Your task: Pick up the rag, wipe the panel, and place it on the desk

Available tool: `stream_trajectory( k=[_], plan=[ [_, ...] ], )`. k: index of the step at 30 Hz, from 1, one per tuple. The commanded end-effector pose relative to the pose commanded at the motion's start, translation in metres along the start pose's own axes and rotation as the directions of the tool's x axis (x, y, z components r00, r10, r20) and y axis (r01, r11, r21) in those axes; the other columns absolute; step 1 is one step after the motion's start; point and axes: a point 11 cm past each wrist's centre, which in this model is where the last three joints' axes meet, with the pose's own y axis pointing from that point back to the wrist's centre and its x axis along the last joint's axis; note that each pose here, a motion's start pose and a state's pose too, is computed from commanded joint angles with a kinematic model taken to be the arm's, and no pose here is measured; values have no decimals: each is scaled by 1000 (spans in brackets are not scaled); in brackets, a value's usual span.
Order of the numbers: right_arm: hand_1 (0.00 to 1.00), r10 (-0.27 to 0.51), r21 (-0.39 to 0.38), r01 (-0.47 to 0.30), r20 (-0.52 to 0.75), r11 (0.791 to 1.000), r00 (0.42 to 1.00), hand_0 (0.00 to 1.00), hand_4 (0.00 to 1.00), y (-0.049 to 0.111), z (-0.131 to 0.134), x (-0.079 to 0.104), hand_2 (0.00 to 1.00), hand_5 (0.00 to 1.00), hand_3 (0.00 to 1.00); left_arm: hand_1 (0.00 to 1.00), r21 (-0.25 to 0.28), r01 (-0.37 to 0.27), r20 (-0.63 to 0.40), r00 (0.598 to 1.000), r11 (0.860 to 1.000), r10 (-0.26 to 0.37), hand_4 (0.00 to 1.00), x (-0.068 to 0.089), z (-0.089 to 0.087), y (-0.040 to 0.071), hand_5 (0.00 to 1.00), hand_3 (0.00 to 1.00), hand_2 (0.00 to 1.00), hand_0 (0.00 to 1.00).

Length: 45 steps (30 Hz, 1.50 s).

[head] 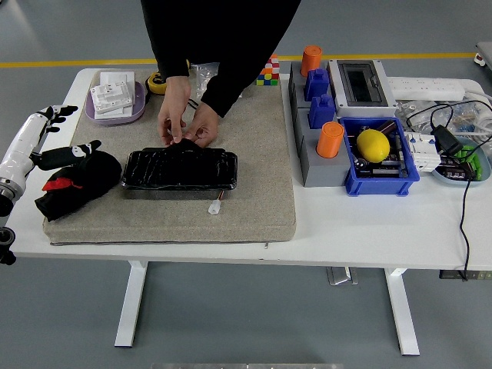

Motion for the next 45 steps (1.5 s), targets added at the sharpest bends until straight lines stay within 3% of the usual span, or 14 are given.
stream_trajectory(
  k=[1, 2, 8, 17, 45],
  plan=[
    [620, 0, 0, 0, 1, 1000, 1000, 733, 998, 0, 0, 0, 695, 563, 613, 897, 7, 4, 16, 1000, 1000, -5, 913, 0, -1, 0, 329, 862, 914, 814],
    [620, 0, 0, 0, 1, 1000, 1000, 734, 998, 0, 0, 0, 695, 564, 613, 941, 15, 10, 31, 999, 1000, -11, 917, -1, -2, -1, 340, 924, 968, 850],
    [620, -3, 2, 3, 1, 1000, 1000, 734, 998, 0, -1, 0, 695, 563, 614, 946, 85, 26, 134, 990, 996, -37, 913, -5, -14, -4, 342, 934, 974, 856],
    [620, -9, 9, 9, -4, 1000, 1000, 734, 998, 0, -2, -3, 695, 563, 614, 948, 158, 33, 161, 985, 987, -59, 917, -14, -30, -9, 322, 934, 976, 854],
    [619, -8, 11, 8, -14, 1000, 1000, 733, 998, 0, -4, -6, 695, 565, 614, 934, 207, 112, 143, 979, 972, -143, 902, -55, -40, -12, 302, 920, 958, 845]
  ],
)
